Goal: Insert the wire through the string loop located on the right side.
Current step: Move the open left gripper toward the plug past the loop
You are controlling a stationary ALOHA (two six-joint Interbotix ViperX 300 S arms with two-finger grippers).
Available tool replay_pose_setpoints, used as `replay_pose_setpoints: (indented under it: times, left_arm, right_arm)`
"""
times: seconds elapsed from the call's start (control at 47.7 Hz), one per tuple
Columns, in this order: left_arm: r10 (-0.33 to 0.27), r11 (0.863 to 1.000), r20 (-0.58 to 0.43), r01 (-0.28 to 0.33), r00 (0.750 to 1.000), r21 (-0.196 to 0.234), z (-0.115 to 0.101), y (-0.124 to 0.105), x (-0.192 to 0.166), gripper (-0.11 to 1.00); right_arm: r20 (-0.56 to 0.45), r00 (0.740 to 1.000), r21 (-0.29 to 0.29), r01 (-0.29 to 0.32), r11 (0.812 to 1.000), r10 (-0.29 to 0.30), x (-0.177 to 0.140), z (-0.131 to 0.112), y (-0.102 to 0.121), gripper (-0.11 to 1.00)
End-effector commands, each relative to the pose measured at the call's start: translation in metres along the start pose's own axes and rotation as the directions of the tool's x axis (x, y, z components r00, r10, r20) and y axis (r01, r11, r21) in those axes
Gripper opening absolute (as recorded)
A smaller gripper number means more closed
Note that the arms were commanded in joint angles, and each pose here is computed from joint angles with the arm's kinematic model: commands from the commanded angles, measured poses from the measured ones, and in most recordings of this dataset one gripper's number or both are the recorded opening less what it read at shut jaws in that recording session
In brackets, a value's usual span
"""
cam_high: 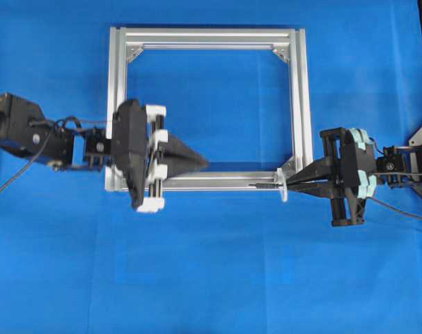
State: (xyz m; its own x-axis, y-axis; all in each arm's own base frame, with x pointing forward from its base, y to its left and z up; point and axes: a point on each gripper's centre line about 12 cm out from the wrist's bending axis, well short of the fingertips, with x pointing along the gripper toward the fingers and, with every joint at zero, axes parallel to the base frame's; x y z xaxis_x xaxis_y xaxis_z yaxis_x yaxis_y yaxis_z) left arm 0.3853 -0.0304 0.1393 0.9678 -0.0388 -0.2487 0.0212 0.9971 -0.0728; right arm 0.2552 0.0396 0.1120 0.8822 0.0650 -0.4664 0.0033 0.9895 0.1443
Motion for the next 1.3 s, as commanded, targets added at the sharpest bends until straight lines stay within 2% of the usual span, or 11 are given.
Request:
replay_pose_setpoints:
  times: [0.0,0.126,0.398,0.922,1.278]
  left_arm:
    - [-0.037,0.999,0.062,0.038,0.997,-0.016,0.02,-0.014,0.0,0.02]
    - [-0.048,0.998,0.051,0.05,0.998,-0.044,0.017,-0.019,-0.001,0.02]
    - [-0.05,0.998,0.067,0.053,0.997,-0.045,0.025,-0.021,0.009,0.02]
    - [-0.023,0.999,0.0,0.023,1.0,-0.048,0.06,-0.014,0.087,0.02]
    - [-0.02,0.999,-0.018,0.019,1.0,-0.047,0.058,-0.013,0.091,0.02]
  right_arm:
    - [0.032,0.999,0.0,-0.005,1.0,0.005,0.002,0.008,0.002,-0.04]
    - [0.033,0.999,0.0,-0.005,1.0,0.005,0.001,0.008,0.001,-0.04]
    - [0.033,0.999,0.001,-0.005,1.0,0.005,0.002,0.009,0.002,-0.04]
    - [0.033,0.999,0.001,-0.005,1.0,0.005,0.002,0.009,0.002,-0.04]
    - [0.033,0.999,0.001,-0.005,1.0,0.005,0.002,0.009,0.002,-0.04]
